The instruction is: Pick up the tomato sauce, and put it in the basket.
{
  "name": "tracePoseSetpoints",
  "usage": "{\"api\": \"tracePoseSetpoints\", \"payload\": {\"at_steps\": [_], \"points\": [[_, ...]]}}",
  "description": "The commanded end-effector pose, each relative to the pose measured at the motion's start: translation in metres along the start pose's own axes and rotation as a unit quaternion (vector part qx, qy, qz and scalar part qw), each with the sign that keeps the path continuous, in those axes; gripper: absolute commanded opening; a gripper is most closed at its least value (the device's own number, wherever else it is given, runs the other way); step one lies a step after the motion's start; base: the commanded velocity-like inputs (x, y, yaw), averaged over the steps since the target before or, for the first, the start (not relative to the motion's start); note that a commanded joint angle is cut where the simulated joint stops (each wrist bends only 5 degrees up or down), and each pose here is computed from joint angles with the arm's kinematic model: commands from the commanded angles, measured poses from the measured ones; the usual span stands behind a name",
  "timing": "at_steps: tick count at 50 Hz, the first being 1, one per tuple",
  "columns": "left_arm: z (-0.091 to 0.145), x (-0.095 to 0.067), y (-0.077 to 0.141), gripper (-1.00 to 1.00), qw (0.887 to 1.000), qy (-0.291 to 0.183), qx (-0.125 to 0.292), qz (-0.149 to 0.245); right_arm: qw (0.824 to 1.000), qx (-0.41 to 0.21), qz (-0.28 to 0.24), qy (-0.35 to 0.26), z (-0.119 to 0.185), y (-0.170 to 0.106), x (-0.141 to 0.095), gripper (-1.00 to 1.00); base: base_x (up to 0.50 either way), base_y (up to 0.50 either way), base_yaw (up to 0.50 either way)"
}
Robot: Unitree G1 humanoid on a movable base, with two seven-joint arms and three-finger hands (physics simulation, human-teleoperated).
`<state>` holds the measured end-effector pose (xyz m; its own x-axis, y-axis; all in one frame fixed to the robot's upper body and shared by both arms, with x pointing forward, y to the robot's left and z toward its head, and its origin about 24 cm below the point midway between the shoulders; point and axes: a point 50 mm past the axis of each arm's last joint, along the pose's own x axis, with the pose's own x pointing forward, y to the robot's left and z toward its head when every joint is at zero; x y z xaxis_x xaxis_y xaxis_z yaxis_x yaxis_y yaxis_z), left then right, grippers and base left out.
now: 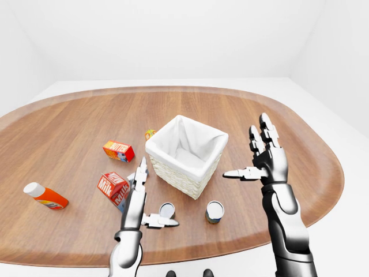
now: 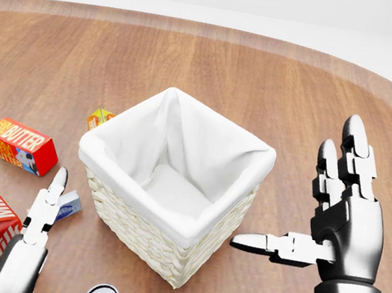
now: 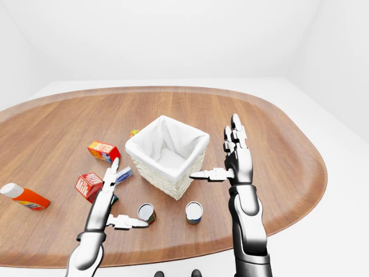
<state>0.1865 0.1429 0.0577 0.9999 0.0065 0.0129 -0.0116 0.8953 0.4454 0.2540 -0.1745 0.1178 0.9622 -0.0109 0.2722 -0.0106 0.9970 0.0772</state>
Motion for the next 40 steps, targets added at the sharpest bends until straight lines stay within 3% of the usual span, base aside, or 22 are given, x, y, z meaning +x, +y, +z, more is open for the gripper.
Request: {"api": "tracePoseSetpoints", "payload": {"at_steps": [1, 15, 40], "points": [[-0.008, 0.001, 0.001, 1.00, 1.000, 0.016, 0.020, 0.002, 1.000, -0.001, 0.001, 0.003, -0.002, 0.000, 0.000, 1.00, 0.00, 0.00, 0.00], [-0.019, 0.003, 0.000, 1.00, 0.998, 0.038, 0.040, 0.005, 1.000, -0.001, 0.002, 0.006, -0.003, 0.001, -0.001, 1.00, 0.00, 0.00, 0.00], [-0.017, 0.011, -0.002, 1.00, 0.998, 0.031, 0.052, 0.002, 1.000, -0.002, 0.004, 0.008, -0.003, 0.001, -0.002, 1.00, 0.00, 0.00, 0.00]]}}
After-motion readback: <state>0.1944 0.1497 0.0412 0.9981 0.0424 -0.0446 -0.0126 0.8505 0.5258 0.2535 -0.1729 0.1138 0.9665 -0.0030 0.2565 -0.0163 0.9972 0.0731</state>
